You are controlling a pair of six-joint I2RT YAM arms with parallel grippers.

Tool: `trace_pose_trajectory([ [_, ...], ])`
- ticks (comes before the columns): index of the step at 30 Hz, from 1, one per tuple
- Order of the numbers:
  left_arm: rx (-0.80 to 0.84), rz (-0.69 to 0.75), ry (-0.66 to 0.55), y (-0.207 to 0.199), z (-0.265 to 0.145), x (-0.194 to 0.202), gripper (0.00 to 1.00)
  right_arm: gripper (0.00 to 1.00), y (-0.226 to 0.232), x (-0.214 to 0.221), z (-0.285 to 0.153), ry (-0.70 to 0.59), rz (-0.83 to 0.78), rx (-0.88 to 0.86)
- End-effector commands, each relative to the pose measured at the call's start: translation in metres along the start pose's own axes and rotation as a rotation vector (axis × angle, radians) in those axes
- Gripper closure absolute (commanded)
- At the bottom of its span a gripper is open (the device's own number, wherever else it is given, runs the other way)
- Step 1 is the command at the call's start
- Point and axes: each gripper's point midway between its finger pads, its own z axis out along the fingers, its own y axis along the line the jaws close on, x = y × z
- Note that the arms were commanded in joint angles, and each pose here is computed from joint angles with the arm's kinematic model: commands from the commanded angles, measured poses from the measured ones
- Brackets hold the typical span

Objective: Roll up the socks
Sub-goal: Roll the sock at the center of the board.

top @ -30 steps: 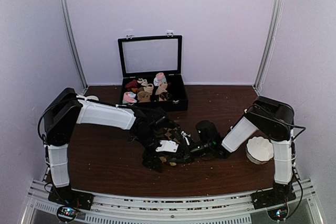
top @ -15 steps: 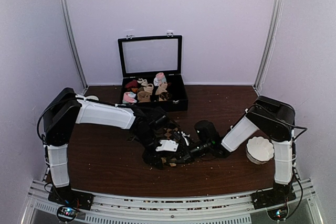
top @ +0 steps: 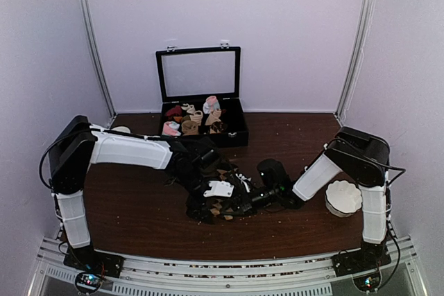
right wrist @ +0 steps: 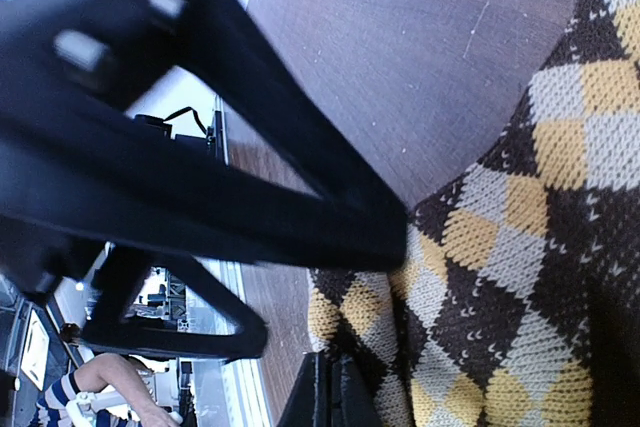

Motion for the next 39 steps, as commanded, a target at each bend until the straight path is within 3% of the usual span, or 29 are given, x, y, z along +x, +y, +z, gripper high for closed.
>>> trace_pose_trajectory([
  [1, -0.133, 0.002, -0.055, 0.023, -0.03, -0.021, 0.02, 1.0, -0.102, 0.082, -0.014, 0.136, 0.295, 0.296],
  [6, -0.262, -0.082, 0.014, 0.048, -0.056, -0.02, 0.02, 1.0, -0.102, 0.084, -0.016, 0.132, 0.299, 0.294],
  [9, -0.484, -0.312, 0.042, 0.094, -0.066, 0.015, 0.02, 1.0, -0.104, 0.086, -0.016, 0.132, 0.301, 0.294],
  [11, -0.268, -0.37, 0.093, 0.08, -0.039, 0.045, 0.02, 1.0, -0.102, 0.084, -0.015, 0.131, 0.299, 0.289],
  [13, -0.019, -0.46, 0.021, 0.071, -0.03, 0.046, 0.02, 1.0, -0.101, 0.082, -0.016, 0.125, 0.296, 0.291],
  [14, -0.04, -0.464, 0.006, 0.077, -0.031, 0.047, 0.02, 1.0, -0.101, 0.081, -0.016, 0.121, 0.295, 0.291],
  [18, -0.261, -0.232, -0.078, 0.065, -0.052, 0.021, 0.02, 1.0, -0.102, 0.08, -0.015, 0.115, 0.299, 0.289],
  [23, -0.184, -0.06, -0.112, 0.02, -0.039, 0.0, 0.09, 1.0, -0.102, 0.079, -0.014, 0.122, 0.299, 0.289],
  [29, -0.165, -0.014, -0.099, 0.01, -0.018, -0.007, 0.13, 1.0, -0.102, 0.079, -0.013, 0.118, 0.301, 0.285],
  [34, -0.139, 0.013, -0.071, 0.01, -0.007, -0.006, 0.36, 1.0, -0.102, 0.08, -0.014, 0.119, 0.303, 0.284],
  [39, -0.125, 0.038, -0.053, 0.007, 0.003, -0.004, 0.35, 1.0, -0.101, 0.079, -0.013, 0.115, 0.306, 0.276],
])
